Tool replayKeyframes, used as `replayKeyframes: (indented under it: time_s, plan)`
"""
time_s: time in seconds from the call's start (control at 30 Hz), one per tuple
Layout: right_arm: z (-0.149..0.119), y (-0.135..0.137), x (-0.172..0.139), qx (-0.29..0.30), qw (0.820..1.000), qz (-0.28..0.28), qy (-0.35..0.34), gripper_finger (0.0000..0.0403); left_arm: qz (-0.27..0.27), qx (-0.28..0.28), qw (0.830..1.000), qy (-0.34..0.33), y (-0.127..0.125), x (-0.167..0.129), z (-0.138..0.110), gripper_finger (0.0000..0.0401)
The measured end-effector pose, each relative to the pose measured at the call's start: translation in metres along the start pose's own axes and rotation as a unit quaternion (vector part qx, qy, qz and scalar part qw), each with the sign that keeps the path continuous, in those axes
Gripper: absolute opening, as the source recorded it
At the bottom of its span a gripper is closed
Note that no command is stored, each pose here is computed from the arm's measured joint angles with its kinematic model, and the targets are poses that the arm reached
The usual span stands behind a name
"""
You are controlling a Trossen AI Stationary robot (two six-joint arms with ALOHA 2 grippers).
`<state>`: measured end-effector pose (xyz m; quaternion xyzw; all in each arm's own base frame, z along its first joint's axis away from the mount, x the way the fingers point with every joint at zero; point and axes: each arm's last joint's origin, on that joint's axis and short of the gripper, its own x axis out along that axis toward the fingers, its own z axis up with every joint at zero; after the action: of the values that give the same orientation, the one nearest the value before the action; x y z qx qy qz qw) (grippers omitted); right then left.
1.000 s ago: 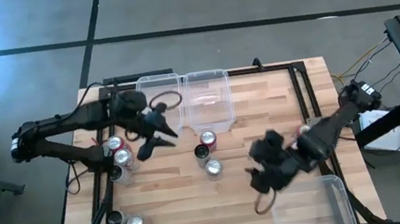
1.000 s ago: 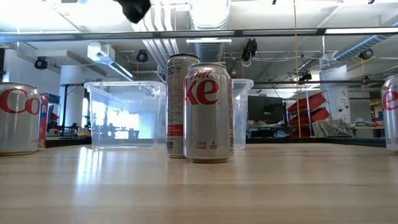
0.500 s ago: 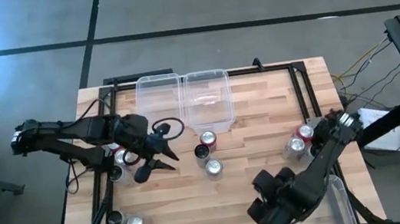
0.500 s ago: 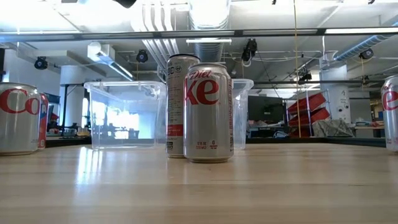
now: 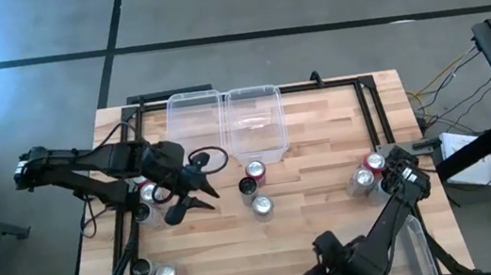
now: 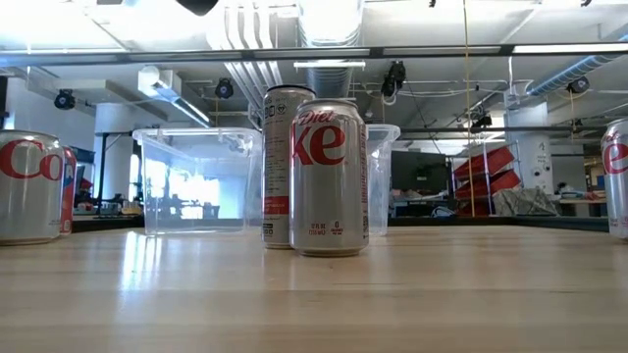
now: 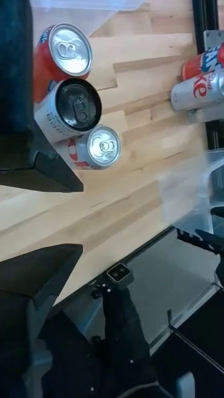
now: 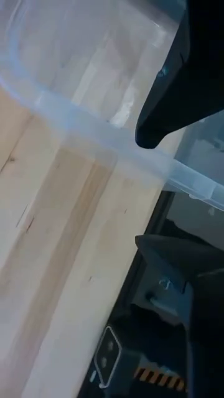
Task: Sort soda cans
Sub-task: Move the transparent bins to the top middle of the table
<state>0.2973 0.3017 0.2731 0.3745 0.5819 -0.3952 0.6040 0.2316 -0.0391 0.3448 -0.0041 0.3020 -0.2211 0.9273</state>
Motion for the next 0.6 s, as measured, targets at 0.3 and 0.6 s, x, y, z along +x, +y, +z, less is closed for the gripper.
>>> replayKeyframes:
  time_s: [0.3, 0.6]
  plan:
    - [-0.002, 0.002, 0.005, 0.019, 1.000, -0.009, 0.014, 0.0200, -0.001, 0.008, 1.000, 0.025, 0.001, 0.003, -0.008, 0.0129]
    - [0.000, 0.000, 0.006, 0.026, 1.000, -0.013, 0.006, 0.0231, -0.004, 0.016, 0.999, 0.046, 0.002, 0.010, -0.020, 0.0129]
